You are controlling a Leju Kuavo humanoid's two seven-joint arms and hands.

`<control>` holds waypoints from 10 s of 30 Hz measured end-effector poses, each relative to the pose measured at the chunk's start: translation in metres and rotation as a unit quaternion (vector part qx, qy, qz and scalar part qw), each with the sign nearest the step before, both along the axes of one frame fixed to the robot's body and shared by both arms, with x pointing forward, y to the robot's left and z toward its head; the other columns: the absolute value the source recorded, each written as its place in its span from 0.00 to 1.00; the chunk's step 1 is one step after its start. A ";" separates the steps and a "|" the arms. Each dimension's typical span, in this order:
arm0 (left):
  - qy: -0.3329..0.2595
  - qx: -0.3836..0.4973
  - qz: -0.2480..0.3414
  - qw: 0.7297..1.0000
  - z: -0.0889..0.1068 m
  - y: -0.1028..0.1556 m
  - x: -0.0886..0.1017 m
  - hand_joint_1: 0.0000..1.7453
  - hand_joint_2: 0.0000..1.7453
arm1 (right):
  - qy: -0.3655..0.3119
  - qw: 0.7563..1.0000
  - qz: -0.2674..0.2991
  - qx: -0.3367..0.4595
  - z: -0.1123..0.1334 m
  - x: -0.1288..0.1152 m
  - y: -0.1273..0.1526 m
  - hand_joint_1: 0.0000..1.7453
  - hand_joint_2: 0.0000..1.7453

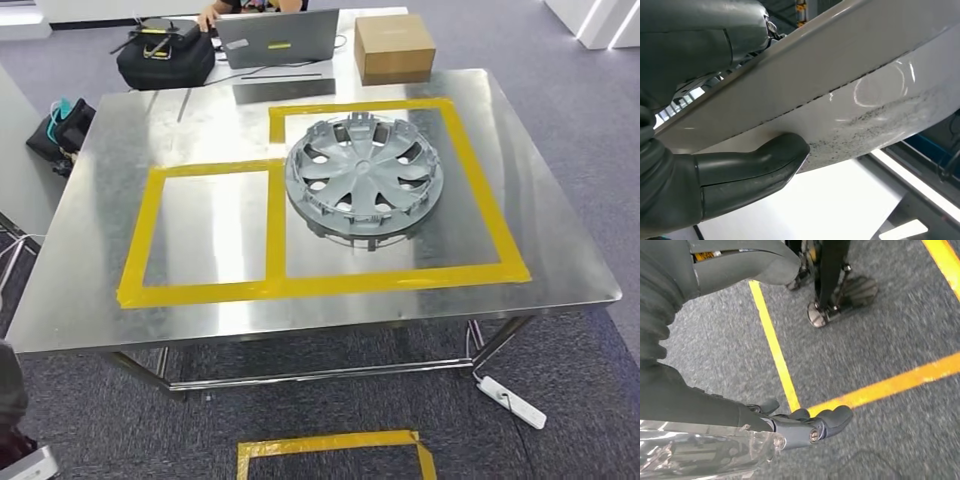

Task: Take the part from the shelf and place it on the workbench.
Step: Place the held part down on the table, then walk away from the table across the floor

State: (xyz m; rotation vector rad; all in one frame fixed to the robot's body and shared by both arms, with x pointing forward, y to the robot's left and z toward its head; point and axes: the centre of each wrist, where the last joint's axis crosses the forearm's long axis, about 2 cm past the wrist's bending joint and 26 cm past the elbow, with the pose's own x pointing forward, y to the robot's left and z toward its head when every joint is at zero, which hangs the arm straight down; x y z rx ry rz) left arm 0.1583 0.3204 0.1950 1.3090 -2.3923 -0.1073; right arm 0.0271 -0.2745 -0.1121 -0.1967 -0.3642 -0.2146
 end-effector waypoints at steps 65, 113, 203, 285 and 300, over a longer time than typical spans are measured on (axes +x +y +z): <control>0.565 0.305 0.078 0.763 -0.080 -0.098 0.232 1.00 1.00 | -0.003 0.992 0.126 0.013 0.001 0.016 0.003 0.00 1.00; 0.427 0.079 -0.090 0.896 -0.100 -0.105 0.179 0.00 0.00 | -0.007 0.994 0.105 0.011 0.001 0.013 0.007 0.00 0.00; 0.095 -0.266 -0.205 0.937 -0.052 -0.045 0.057 0.00 0.00 | -0.017 1.000 0.015 0.016 0.002 0.010 0.016 0.00 0.00; 0.084 -0.245 -0.181 0.949 -0.048 -0.037 0.050 0.00 0.00 | -0.014 0.999 0.016 0.024 0.001 0.005 0.021 0.00 0.00; 0.089 -0.239 -0.177 0.951 -0.051 -0.042 0.036 0.00 0.00 | 0.000 1.000 0.018 0.018 0.001 0.000 0.020 0.00 0.00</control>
